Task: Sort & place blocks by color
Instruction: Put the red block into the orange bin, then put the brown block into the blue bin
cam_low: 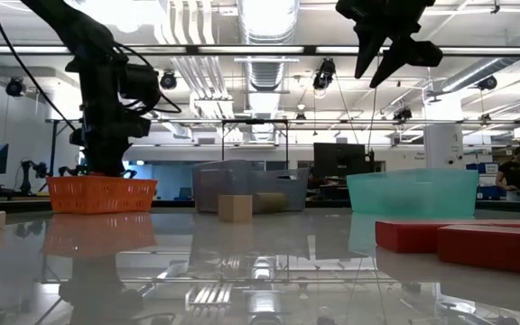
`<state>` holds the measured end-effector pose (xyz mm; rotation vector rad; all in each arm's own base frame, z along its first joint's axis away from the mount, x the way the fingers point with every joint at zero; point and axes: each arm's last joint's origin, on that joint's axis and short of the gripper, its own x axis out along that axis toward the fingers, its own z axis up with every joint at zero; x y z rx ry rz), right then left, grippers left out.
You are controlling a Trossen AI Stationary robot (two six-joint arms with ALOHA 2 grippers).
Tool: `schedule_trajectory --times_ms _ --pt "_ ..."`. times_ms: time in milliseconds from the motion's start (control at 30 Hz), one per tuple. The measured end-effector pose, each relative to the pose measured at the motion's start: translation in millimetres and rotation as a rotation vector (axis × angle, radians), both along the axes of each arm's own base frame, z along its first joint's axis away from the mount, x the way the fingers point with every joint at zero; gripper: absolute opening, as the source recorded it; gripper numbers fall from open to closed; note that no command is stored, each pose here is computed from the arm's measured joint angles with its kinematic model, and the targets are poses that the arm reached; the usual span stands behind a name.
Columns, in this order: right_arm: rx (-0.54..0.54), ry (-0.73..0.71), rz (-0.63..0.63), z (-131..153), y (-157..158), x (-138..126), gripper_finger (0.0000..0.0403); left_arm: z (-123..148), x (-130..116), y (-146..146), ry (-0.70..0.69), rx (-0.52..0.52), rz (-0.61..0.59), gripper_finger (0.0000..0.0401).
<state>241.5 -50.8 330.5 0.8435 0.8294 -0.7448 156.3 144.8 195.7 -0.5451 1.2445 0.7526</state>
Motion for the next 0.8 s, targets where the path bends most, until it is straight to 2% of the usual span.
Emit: schedule_trajectory --times_ms 300,800 --pt "0.002 -0.001 -0.002 0.0 0.0 0.0 0.0148 -3.5 1.4 1.3 0.013 -0.010 0.000 0.0135" --pt "0.003 -0.001 -0.001 0.0 0.1 0.0 0.0148 -3.5 1.5 1.4 0.011 -0.009 0.003 0.0160"
